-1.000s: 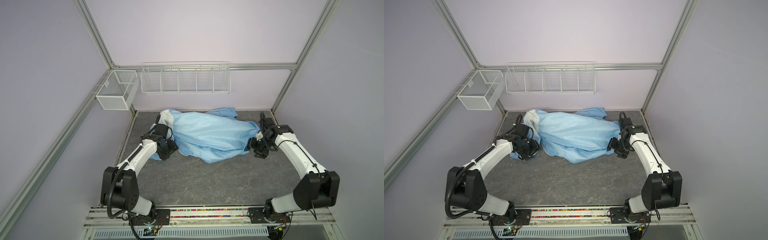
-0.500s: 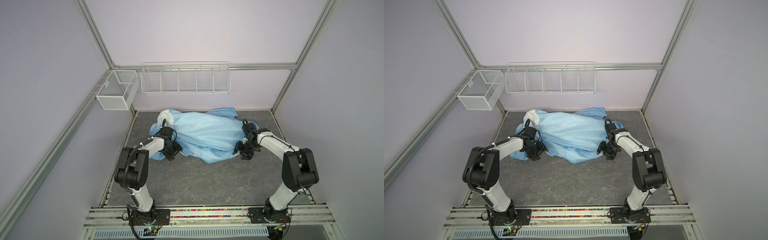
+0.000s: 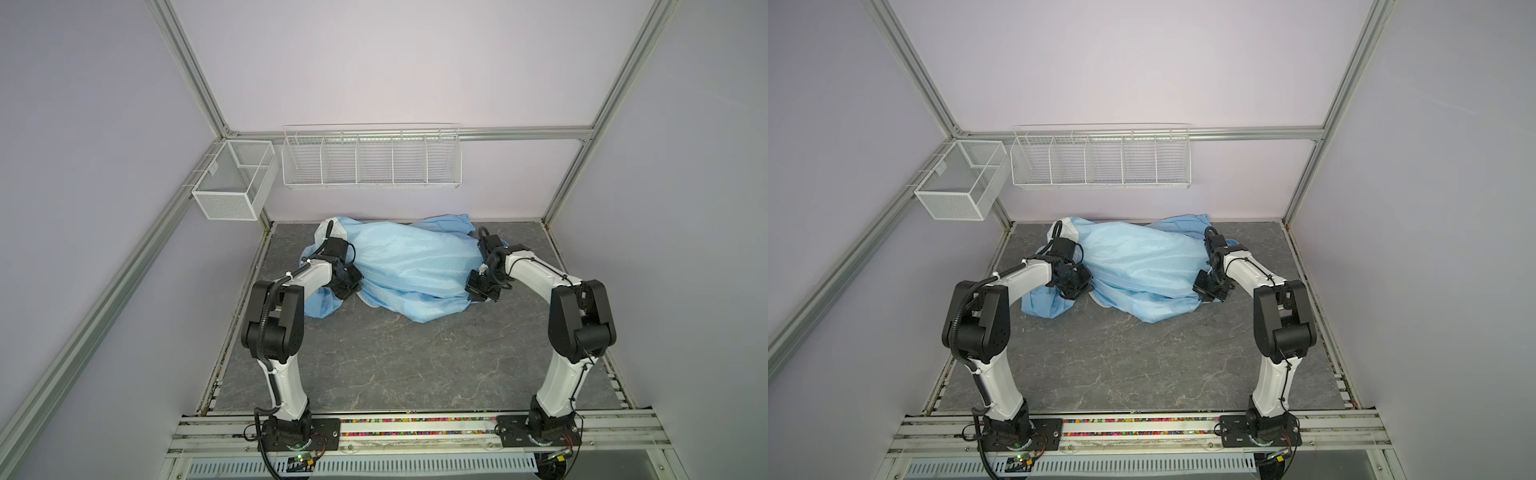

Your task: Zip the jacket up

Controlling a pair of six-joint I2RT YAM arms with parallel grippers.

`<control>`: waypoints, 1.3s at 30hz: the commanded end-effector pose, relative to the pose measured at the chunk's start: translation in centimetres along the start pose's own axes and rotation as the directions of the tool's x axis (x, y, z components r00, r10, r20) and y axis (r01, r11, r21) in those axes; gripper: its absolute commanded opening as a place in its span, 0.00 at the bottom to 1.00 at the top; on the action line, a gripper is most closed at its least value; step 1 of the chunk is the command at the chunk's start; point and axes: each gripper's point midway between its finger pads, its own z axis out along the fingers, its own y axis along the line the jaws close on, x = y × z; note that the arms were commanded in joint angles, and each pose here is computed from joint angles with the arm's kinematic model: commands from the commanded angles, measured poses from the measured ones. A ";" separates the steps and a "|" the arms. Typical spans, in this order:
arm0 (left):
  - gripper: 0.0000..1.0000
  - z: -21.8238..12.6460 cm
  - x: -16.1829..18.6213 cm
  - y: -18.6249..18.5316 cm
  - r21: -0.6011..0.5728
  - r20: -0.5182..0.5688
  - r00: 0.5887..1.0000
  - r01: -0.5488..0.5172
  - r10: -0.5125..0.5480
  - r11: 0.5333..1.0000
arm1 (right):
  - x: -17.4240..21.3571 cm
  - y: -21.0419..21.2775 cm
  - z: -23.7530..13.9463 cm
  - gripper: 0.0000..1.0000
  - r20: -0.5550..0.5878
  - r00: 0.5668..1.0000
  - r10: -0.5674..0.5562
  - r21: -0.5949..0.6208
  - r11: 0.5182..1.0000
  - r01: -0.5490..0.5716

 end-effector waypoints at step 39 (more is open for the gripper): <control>0.65 -3.2 7.8 1.5 0.040 -0.011 0.992 0.123 -0.123 0.992 | 4.0 1.2 -11.3 0.07 -0.105 0.994 -0.030 -0.278 0.961 -0.001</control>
